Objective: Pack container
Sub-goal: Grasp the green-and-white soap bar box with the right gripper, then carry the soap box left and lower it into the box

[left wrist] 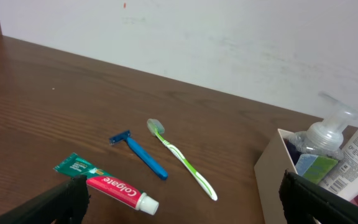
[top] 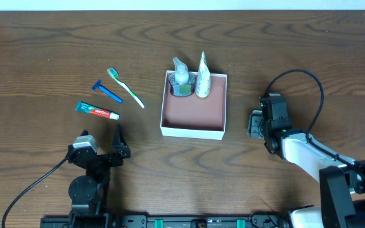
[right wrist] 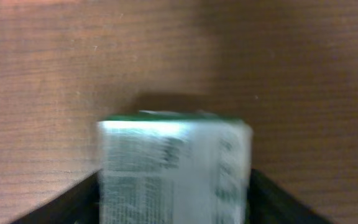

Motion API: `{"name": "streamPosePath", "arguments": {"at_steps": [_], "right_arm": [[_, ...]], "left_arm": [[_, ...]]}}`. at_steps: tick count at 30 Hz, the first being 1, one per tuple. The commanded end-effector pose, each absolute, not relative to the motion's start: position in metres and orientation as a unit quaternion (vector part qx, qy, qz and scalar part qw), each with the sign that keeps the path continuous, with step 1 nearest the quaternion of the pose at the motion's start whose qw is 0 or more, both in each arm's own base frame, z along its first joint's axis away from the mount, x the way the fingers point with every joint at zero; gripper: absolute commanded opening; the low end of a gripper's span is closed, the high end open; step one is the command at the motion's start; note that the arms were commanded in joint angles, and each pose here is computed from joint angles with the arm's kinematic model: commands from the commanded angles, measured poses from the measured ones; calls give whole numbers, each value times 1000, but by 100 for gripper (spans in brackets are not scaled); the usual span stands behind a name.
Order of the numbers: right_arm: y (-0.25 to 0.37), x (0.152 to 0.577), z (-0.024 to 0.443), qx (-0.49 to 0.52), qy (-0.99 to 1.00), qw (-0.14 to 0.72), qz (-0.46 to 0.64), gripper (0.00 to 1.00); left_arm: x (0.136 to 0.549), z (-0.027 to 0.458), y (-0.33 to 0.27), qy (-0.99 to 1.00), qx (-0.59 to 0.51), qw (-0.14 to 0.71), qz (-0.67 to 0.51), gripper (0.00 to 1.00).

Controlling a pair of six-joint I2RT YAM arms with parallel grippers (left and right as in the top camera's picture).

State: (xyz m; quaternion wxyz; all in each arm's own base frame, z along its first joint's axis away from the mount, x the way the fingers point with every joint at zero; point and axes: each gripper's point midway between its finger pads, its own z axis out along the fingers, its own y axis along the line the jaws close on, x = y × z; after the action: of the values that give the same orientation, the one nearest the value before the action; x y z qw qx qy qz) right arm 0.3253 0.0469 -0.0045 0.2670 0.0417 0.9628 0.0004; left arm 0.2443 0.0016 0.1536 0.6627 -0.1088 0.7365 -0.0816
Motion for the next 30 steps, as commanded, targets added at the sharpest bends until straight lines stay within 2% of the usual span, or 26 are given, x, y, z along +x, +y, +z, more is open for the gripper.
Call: {"name": "streamPosePath", "arguments": {"at_steps": [1,7,16,23,30], "right_arm": [[51,313,-28,42,972,230,18,55],[53,317,-29,42,971,235,23,42],[67,332,-7,31,965,254,56,40],[86,348,67,-31,954,283,92,40],[96,331,147,-107,937,312,113,40]], "left_arm": [[244,135,5,753,-112,644,-70,98],[244,135,5,753,-112,644,-70,98],[244,135,5,753,-112,644,-70,98],[244,135,5,753,-112,644,-70,98],[244,135,5,753,-112,644,-70,98]]}}
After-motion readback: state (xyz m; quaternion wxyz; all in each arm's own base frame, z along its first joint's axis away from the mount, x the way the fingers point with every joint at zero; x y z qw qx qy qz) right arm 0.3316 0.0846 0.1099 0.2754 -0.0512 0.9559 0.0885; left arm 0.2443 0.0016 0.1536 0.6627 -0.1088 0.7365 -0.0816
